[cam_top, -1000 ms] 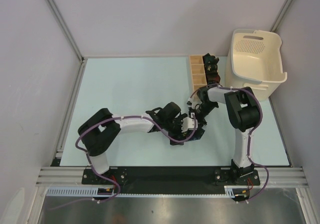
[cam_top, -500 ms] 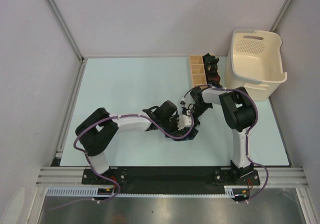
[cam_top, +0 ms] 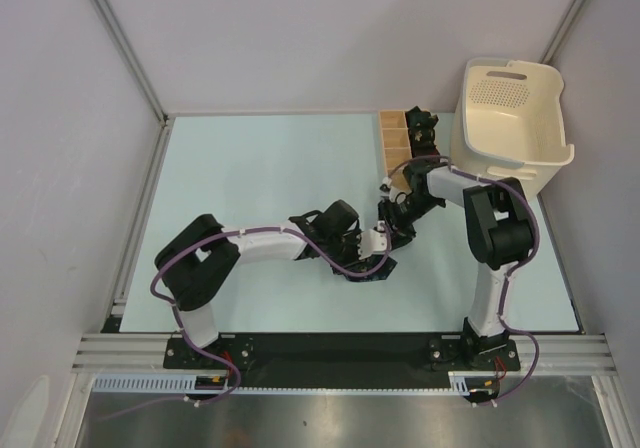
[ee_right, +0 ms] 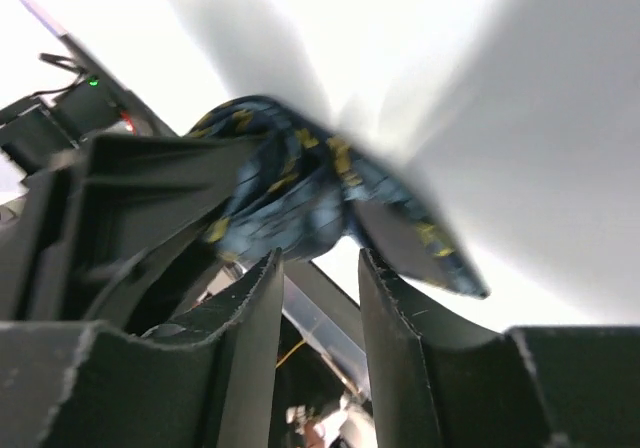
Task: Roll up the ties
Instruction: Roll the tie at the center of the board.
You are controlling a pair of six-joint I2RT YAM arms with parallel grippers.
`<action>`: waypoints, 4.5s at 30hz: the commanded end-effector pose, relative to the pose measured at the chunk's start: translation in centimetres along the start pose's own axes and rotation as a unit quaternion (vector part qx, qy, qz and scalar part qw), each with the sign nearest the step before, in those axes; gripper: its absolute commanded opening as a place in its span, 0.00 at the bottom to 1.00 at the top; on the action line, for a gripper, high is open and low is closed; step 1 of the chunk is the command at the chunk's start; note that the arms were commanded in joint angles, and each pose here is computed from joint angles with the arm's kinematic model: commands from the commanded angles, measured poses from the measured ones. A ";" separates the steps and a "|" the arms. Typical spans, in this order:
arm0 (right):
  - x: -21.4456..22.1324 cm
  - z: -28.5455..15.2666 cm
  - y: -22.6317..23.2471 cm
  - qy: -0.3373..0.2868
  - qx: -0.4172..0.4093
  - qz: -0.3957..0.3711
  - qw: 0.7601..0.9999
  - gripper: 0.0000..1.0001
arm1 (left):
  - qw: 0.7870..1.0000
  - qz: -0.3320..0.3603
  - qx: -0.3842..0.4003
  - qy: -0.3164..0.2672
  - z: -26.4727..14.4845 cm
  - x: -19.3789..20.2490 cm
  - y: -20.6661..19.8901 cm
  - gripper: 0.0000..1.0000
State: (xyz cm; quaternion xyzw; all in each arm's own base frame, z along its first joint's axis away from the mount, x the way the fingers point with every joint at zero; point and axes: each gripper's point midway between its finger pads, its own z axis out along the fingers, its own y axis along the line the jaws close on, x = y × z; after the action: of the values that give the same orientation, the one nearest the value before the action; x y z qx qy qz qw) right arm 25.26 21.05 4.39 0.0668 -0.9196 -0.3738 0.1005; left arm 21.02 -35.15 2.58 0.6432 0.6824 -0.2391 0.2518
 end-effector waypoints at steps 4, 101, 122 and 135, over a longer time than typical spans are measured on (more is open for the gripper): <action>2.0 0.0 5.2 0.004 -0.063 -0.045 0.997 0.48 | 0.998 -0.005 0.011 0.062 0.9 3.0 -0.6 0.10; 2.4 1.6 -1.6 -0.072 -0.059 -0.055 0.994 0.87 | 0.997 0.020 0.043 0.059 3.8 1.2 -1.6 0.16; 1.9 2.6 -1.1 -0.092 -0.057 -0.044 0.993 0.98 | 0.996 0.016 0.050 0.066 4.0 1.6 -1.9 0.16; 0.5 1.8 -0.8 -0.117 -0.072 -0.038 0.990 0.64 | 0.996 0.016 0.055 0.067 4.0 1.7 -2.1 0.16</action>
State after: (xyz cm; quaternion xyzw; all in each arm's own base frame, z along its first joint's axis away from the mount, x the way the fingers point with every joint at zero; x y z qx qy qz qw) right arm 22.73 21.03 4.55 0.0307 -0.8783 -0.4768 0.0200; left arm 21.91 -39.52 3.41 0.6628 0.6520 -0.2536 0.2671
